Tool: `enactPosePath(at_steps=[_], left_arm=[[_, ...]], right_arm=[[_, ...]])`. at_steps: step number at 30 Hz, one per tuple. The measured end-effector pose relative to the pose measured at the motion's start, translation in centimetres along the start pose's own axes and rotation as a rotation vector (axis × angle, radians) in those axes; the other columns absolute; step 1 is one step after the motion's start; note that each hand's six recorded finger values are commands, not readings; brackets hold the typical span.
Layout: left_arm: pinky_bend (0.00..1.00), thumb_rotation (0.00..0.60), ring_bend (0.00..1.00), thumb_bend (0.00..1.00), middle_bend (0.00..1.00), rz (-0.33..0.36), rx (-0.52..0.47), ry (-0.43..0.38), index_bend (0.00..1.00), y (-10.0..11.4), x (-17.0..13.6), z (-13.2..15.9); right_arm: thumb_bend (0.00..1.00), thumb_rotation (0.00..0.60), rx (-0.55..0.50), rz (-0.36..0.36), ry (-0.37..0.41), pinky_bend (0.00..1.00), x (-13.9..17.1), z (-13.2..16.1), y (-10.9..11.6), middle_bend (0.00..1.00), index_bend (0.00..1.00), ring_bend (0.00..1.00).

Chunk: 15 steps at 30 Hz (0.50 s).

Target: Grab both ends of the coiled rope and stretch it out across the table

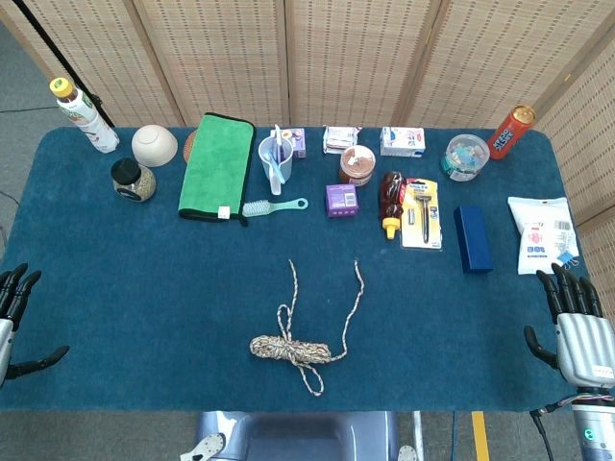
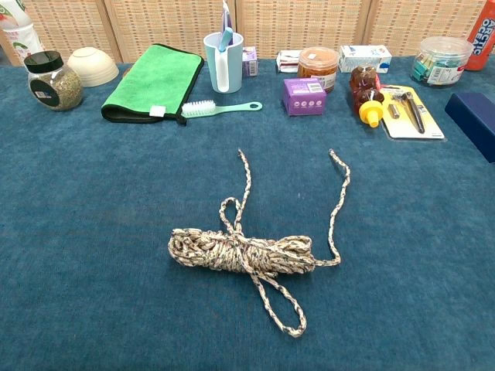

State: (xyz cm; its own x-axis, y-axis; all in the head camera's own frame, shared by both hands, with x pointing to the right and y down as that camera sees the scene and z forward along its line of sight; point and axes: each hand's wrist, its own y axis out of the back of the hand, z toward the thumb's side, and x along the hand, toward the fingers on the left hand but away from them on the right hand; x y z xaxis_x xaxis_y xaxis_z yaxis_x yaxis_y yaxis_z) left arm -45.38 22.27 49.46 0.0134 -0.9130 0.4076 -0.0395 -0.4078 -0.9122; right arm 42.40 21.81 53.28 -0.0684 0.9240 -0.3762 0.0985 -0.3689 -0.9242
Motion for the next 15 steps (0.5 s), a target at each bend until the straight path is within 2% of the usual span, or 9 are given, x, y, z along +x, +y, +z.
enactPosePath(at_steps=[9,15], left_arm=[[0.0,0.46,0.0,0.0,0.0,-0.004,0.003,-0.003,0.02,0.0,0.2,0.0],[0.0,0.46,0.0,0.0,0.0,-0.001,0.007,-0.005,0.02,0.1,0.5,0.0]], right_arm=[[0.4,0.6,-0.022,0.005,0.013,0.0,-0.2,0.3,-0.2,0.02,0.06,0.0],[0.4,0.6,-0.062,-0.005,0.051,0.0,-0.8,1.0,0.2,0.03,0.07,0.0]])
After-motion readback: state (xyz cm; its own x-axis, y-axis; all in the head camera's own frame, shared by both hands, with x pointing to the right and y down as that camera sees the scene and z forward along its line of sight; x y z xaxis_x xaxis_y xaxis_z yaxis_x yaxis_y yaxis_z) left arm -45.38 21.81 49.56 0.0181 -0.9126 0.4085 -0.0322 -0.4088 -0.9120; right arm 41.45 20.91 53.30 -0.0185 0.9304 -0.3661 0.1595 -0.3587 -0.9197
